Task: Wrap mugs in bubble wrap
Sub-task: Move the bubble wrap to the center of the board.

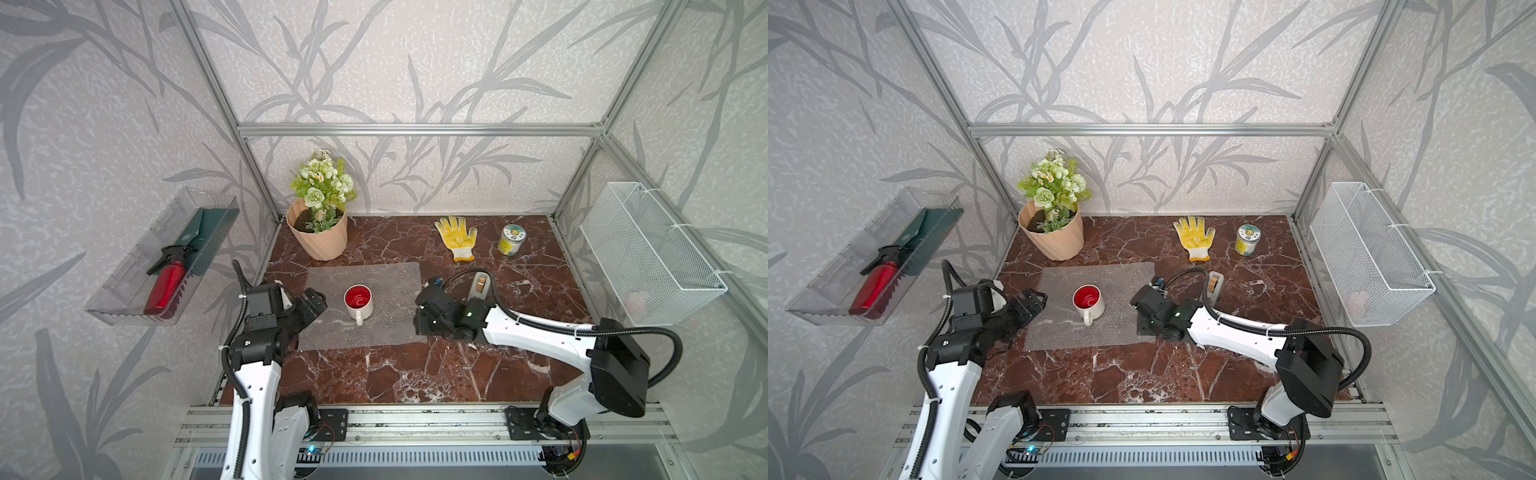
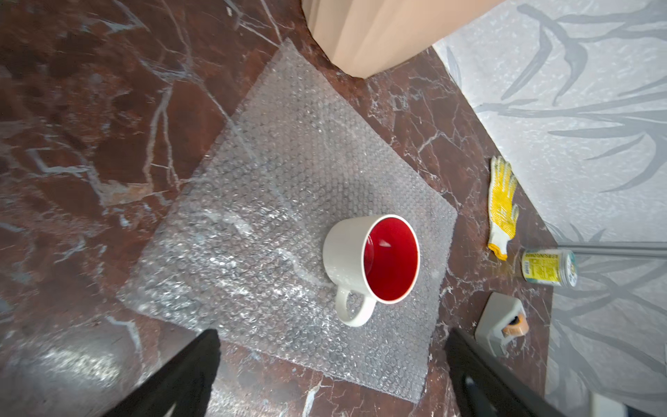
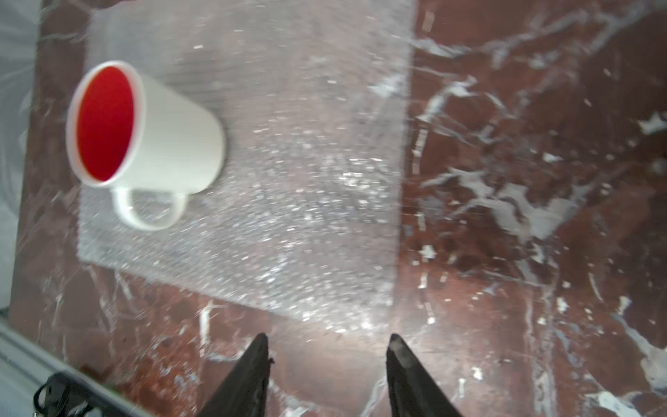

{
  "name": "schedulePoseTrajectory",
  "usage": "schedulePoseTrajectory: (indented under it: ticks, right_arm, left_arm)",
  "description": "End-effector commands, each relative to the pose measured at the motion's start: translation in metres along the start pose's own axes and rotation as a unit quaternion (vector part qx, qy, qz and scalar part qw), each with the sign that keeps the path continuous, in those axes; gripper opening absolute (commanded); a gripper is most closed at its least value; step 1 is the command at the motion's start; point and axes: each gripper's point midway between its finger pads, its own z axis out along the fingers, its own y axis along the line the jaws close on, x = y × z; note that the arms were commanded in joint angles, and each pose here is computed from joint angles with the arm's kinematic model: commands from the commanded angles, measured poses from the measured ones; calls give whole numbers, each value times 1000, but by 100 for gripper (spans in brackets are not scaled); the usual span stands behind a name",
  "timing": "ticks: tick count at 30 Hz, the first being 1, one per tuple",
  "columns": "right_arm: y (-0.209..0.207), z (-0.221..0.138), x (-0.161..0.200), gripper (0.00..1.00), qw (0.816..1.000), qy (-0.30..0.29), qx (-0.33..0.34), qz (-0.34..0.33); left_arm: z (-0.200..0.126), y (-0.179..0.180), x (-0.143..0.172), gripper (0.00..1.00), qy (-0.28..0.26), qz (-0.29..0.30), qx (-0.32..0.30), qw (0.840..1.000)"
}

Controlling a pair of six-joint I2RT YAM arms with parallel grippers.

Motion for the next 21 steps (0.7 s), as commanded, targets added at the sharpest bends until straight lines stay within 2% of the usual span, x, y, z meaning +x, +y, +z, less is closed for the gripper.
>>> schedulePoseTrajectory:
  ticks: [1, 5, 7, 14, 21]
  right_arm:
    - [11, 16, 8, 50, 989, 63, -124, 58]
    - [-7, 21, 3, 49, 989, 68, -118, 53]
    - [-11, 28, 3, 48, 988, 79, -119, 58]
    - [-23, 52, 1, 42, 985, 99, -115, 83]
    - [-23, 73, 13, 41, 977, 124, -132, 109]
  left_arm:
    - [-2, -39, -4, 99, 10, 51, 71, 996]
    - [2, -68, 7, 99, 17, 115, 78, 990]
    - [8, -75, 15, 99, 29, 127, 78, 988]
    - [10, -94, 21, 99, 36, 129, 116, 984]
    - [10, -93, 18, 99, 35, 138, 106, 984]
